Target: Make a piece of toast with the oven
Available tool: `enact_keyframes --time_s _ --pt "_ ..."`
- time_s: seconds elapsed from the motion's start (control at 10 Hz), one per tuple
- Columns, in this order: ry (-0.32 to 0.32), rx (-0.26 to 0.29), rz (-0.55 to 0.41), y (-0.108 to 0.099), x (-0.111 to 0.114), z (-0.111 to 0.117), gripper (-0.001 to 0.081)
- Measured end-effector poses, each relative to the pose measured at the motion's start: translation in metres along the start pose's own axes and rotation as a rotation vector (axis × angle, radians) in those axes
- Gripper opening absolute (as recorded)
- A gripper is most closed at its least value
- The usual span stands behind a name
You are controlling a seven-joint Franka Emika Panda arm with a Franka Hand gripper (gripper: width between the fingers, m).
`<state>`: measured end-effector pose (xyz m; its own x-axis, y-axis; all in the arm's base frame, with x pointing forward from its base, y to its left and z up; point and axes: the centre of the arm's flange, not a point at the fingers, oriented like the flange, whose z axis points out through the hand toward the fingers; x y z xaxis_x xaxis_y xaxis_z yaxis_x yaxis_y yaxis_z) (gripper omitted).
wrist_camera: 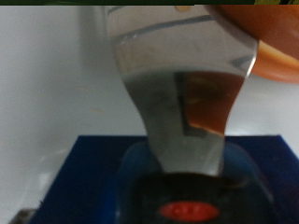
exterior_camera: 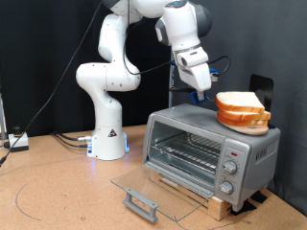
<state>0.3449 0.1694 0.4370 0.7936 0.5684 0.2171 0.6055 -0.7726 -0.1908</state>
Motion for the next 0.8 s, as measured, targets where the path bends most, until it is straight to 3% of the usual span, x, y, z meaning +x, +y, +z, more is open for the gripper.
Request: enact_keyframes --time_s 0.3,0.6,0.8 --pt "-0.034 0.029 -0.056 -0.031 -0.015 0.012 0.0394" --pt "-0.002 0.008 -0.018 -0.037 -0.022 0.008 0.0394" --pt "-0.007 0.032 -0.034 -0.04 -0.029 0.001 0.0394"
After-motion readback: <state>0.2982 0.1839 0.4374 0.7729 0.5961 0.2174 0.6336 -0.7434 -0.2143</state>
